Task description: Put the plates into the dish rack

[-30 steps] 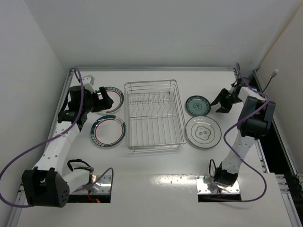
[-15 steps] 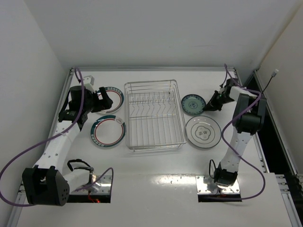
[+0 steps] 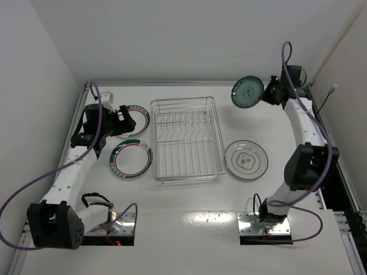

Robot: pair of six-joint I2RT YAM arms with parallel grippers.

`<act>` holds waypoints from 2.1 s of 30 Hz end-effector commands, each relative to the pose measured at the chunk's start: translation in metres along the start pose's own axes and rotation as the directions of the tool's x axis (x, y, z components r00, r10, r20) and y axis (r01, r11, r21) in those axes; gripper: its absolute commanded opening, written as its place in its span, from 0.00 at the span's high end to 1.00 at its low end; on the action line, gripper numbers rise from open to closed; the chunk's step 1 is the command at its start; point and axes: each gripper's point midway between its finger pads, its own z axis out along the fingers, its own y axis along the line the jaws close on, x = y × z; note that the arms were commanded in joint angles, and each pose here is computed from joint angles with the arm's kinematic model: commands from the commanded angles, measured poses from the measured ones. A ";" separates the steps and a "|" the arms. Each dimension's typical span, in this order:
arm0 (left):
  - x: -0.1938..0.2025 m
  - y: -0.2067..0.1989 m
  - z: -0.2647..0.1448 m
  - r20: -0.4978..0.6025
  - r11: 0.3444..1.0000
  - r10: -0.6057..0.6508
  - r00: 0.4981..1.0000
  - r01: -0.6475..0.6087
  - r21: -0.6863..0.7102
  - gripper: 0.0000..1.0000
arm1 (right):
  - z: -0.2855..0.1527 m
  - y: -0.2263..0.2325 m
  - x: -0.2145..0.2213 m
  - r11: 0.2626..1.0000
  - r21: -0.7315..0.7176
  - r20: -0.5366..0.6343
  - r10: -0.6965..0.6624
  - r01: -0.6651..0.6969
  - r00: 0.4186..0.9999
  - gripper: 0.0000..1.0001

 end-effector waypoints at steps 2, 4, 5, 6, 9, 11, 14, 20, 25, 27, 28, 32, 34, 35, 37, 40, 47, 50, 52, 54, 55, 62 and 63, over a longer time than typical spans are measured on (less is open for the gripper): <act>-0.020 -0.004 -0.004 0.052 1.000 0.020 0.998 -0.020 -0.002 0.18 | -0.057 0.053 -0.043 0.994 0.048 0.229 -0.105 0.096 0.968 1.00; -0.020 -0.004 -0.004 0.052 1.000 0.011 0.999 -0.011 -0.002 0.18 | -0.066 0.073 -0.041 0.987 0.062 0.252 -0.157 0.146 0.955 1.00; -0.020 -0.004 -0.004 0.052 1.000 0.011 0.999 -0.011 -0.002 0.18 | -0.069 0.088 -0.027 0.980 0.083 0.237 -0.197 0.182 0.951 1.00; -0.020 -0.004 -0.004 0.052 1.000 0.011 0.999 -0.011 -0.002 0.18 | -0.074 0.092 -0.024 0.972 0.117 0.238 -0.225 0.202 0.945 1.00; -0.018 -0.002 -0.004 0.046 1.000 0.010 0.999 -0.009 -0.013 0.18 | -0.071 0.121 0.001 0.955 0.116 0.200 -0.292 0.273 0.935 1.00; -0.016 -0.001 -0.002 0.037 1.000 0.009 0.999 -0.008 -0.016 0.18 | -0.067 0.132 0.016 0.936 0.154 0.168 -0.340 0.316 0.925 1.00; -0.016 -0.001 -0.002 0.037 1.000 0.009 0.999 -0.008 -0.016 0.18 | -0.068 0.136 0.017 0.911 0.233 0.164 -0.381 0.340 0.910 1.00; -0.016 -0.001 -0.002 0.037 1.000 0.009 0.999 -0.008 -0.016 0.18 | -0.063 0.145 0.036 0.849 0.348 0.124 -0.461 0.397 0.878 1.00; -0.014 0.000 0.000 0.028 1.000 0.008 1.000 -0.007 -0.018 0.18 | -0.050 0.154 0.058 0.805 0.389 0.058 -0.507 0.449 0.860 1.00; -0.018 -0.001 -0.001 0.037 1.000 0.009 0.999 -0.008 -0.016 0.18 | -0.043 0.158 0.074 0.775 0.402 0.021 -0.540 0.487 0.841 1.00; -0.018 -0.001 -0.001 0.037 1.000 0.009 0.999 -0.008 -0.016 0.18 | -0.042 0.160 0.077 0.770 0.410 0.018 -0.543 0.490 0.839 1.00; -0.018 -0.001 -0.001 0.037 1.000 0.009 0.999 -0.008 -0.016 0.18 | -0.036 0.161 0.097 0.722 0.453 -0.023 -0.577 0.523 0.817 1.00; -0.018 -0.001 -0.001 0.037 1.000 0.009 0.999 -0.008 -0.016 0.18 | -0.034 0.155 0.100 0.704 0.475 -0.043 -0.580 0.528 0.813 1.00; -0.018 -0.001 -0.001 0.037 1.000 0.009 0.999 -0.008 -0.016 0.18 | -0.031 0.155 0.106 0.695 0.484 -0.052 -0.584 0.532 0.810 1.00; -0.018 -0.001 -0.001 0.037 1.000 0.009 0.999 -0.008 -0.016 0.18 | -0.033 0.156 0.105 0.700 0.484 -0.048 -0.578 0.525 0.815 1.00; -0.018 -0.001 -0.001 0.037 1.000 0.009 0.999 -0.008 -0.016 0.18 | -0.042 0.158 0.097 0.701 0.505 -0.010 -0.579 0.504 0.816 1.00; -0.018 -0.001 -0.001 0.037 1.000 0.009 0.999 -0.008 -0.016 0.18 | -0.072 0.165 0.065 0.739 0.514 0.099 -0.555 0.435 0.826 1.00; -0.018 -0.001 -0.001 0.037 1.000 0.009 0.999 -0.008 -0.016 0.18 | -0.075 0.165 0.063 0.744 0.511 0.107 -0.551 0.430 0.827 1.00; -0.018 -0.001 -0.001 0.037 1.000 0.009 0.999 -0.008 -0.016 0.18 | -0.073 0.164 0.070 0.734 0.511 0.091 -0.564 0.448 0.821 1.00; -0.018 -0.001 -0.001 0.037 1.000 0.009 0.999 -0.008 -0.016 0.18 | -0.074 0.169 0.072 0.743 0.500 0.106 -0.561 0.444 0.821 1.00; -0.018 -0.001 -0.001 0.037 1.000 0.009 0.999 -0.008 -0.016 0.18 | -0.074 0.169 0.072 0.743 0.500 0.106 -0.561 0.444 0.821 1.00; -0.018 -0.001 -0.001 0.037 1.000 0.009 0.999 -0.008 -0.016 0.18 | -0.053 0.155 0.093 0.681 0.537 0.021 -0.601 0.498 0.799 1.00; -0.018 -0.001 -0.001 0.037 1.000 0.009 0.999 -0.008 -0.016 0.18 | -0.048 0.152 0.098 0.668 0.542 0.004 -0.608 0.509 0.794 1.00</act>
